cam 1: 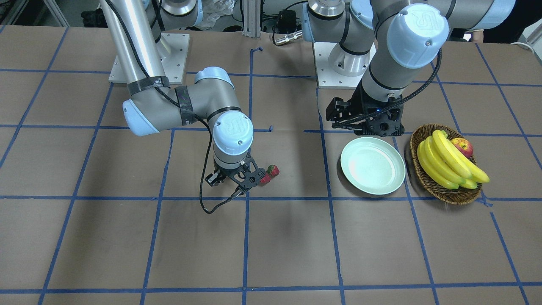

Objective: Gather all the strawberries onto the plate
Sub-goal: 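Move the right gripper to the last strawberry and grasp it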

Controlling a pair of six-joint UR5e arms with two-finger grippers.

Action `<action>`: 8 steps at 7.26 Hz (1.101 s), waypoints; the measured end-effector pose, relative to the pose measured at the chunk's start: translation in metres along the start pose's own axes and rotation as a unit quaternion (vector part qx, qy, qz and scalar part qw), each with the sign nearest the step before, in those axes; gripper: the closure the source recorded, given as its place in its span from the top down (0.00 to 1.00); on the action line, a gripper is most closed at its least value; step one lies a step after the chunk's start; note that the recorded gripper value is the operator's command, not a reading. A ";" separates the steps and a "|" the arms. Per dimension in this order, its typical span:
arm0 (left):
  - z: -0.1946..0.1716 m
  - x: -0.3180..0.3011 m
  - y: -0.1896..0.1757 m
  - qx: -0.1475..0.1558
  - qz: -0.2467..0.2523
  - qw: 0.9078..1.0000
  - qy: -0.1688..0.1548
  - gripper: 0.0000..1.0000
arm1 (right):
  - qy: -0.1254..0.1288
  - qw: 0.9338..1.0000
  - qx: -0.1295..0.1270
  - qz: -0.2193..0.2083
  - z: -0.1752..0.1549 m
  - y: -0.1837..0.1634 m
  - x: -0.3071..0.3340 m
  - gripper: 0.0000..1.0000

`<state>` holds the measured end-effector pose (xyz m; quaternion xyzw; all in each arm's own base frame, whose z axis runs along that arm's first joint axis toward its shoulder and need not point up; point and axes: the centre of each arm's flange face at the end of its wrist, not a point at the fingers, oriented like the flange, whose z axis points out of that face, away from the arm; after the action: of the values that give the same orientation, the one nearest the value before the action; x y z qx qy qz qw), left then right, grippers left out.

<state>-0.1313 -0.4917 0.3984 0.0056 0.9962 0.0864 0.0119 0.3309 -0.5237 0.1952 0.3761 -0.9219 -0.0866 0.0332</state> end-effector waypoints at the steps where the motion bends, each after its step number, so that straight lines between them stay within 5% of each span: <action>1: 0.000 -0.001 0.000 0.000 0.001 1.000 0.000 1.00 | 0.006 1.000 0.009 0.004 -0.011 -0.004 0.004 0.00; 2: 0.000 -0.001 0.000 0.001 0.001 1.000 0.000 1.00 | 0.013 1.000 0.013 0.007 -0.018 -0.005 0.006 0.00; 3: -0.001 -0.001 0.000 0.001 0.001 1.000 0.000 1.00 | 0.020 1.000 0.017 0.010 -0.026 -0.005 0.008 0.37; 4: -0.001 -0.002 0.000 0.001 0.000 1.000 0.000 1.00 | 0.026 0.999 0.015 0.010 -0.030 -0.004 0.009 0.99; 8: -0.001 -0.001 0.000 0.001 -0.003 1.000 0.000 1.00 | 0.028 1.000 -0.008 -0.003 -0.011 0.000 0.008 1.00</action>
<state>-0.1298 -0.4921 0.3989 0.0023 0.9963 0.0856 0.0118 0.3264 -0.5303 0.2057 0.3811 -0.9187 -0.0839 0.0613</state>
